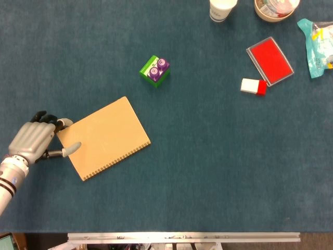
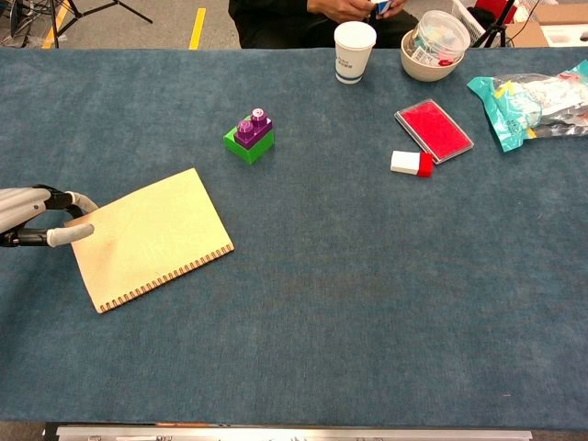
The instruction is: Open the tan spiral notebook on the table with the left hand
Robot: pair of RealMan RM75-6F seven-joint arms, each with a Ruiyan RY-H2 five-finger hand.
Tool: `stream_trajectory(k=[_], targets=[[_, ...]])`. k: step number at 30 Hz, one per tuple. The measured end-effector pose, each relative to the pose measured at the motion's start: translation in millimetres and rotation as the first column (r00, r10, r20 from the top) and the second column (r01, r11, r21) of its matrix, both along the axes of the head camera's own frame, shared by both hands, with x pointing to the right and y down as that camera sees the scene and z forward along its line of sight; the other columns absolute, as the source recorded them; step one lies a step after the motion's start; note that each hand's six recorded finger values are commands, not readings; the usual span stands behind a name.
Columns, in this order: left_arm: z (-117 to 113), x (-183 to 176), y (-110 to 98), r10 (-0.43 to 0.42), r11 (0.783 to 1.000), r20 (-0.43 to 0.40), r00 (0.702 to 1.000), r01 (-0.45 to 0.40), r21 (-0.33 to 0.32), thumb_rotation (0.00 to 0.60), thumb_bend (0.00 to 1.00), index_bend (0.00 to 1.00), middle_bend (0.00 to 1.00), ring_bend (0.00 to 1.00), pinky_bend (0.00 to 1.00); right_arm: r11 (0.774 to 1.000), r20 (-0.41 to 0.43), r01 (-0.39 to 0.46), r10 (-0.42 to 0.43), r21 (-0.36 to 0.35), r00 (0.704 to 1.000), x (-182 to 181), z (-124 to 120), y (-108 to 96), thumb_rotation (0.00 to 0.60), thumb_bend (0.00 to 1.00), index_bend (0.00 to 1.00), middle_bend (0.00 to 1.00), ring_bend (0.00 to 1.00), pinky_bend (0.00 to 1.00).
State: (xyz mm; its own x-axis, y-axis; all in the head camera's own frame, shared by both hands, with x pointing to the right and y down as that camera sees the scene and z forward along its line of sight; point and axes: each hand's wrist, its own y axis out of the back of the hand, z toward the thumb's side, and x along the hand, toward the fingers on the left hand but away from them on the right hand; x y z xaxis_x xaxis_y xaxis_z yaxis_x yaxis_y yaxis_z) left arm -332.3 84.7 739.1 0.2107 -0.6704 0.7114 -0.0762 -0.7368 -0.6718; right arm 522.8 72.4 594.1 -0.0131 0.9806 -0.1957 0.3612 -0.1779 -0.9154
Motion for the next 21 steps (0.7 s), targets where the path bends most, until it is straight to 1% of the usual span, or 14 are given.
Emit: stream_trajectory(k=[2,4,6,8,11,14,16,19,21], targets=[[-4,2,2,0.006,1.000,-0.006,1.000,-0.006,-0.002,0.000,0.16,0.19,0.30,0.14,0.03,1.000,0.001,-0.001,0.001,0.003,1.000,0,-1,0,0.600,0.62,0.50,0.40,0.32,0.42],[-8,6,2,0.015,1.000,-0.017,1.000,-0.015,0.011,0.000,0.15,0.16,0.25,0.14,0.03,1.000,0.000,-0.003,0.003,0.003,1.000,1,-1,0,0.600,0.62,0.50,0.40,0.32,0.42],[-12,10,-1,0.031,0.999,-0.024,0.999,-0.030,0.036,0.000,0.15,0.05,0.13,0.09,0.03,1.000,0.000,-0.004,0.004,0.001,1.000,1,0,0,0.600,0.62,0.50,0.40,0.32,0.42],[-17,16,-4,0.062,0.996,-0.034,0.997,-0.060,0.069,0.000,0.15,0.01,0.07,0.04,0.03,1.000,0.001,-0.003,0.003,0.000,1.000,1,0,0,0.600,0.62,0.50,0.40,0.32,0.42],[-24,29,-8,0.122,0.985,-0.056,0.991,-0.114,0.126,0.007,0.15,0.00,0.01,0.00,0.03,1.000,0.002,-0.004,0.004,0.002,1.000,1,0,0,0.600,0.62,0.50,0.40,0.32,0.42],[-31,47,-10,0.194,0.968,-0.086,0.977,-0.177,0.178,0.048,0.15,0.00,0.00,0.00,0.03,1.000,0.001,-0.005,0.005,0.003,1.000,1,0,1,0.600,0.62,0.50,0.40,0.32,0.42],[-35,64,-9,0.251,0.953,-0.111,0.962,-0.226,0.202,0.051,0.15,0.00,0.00,0.00,0.03,1.000,0.002,-0.006,0.006,0.003,1.000,2,0,1,0.600,0.62,0.50,0.40,0.32,0.42],[-34,90,-5,0.316,0.935,-0.142,0.938,-0.282,0.214,0.053,0.15,0.00,0.00,0.00,0.03,1.000,0.001,-0.009,0.009,0.000,1.000,3,1,2,0.600,0.62,0.50,0.40,0.32,0.42],[-31,104,-2,0.351,0.925,-0.150,0.924,-0.317,0.212,0.083,0.15,0.00,0.00,0.00,0.03,1.000,0.001,-0.012,0.012,0.000,1.000,4,1,2,0.600,0.62,0.50,0.40,0.32,0.42]])
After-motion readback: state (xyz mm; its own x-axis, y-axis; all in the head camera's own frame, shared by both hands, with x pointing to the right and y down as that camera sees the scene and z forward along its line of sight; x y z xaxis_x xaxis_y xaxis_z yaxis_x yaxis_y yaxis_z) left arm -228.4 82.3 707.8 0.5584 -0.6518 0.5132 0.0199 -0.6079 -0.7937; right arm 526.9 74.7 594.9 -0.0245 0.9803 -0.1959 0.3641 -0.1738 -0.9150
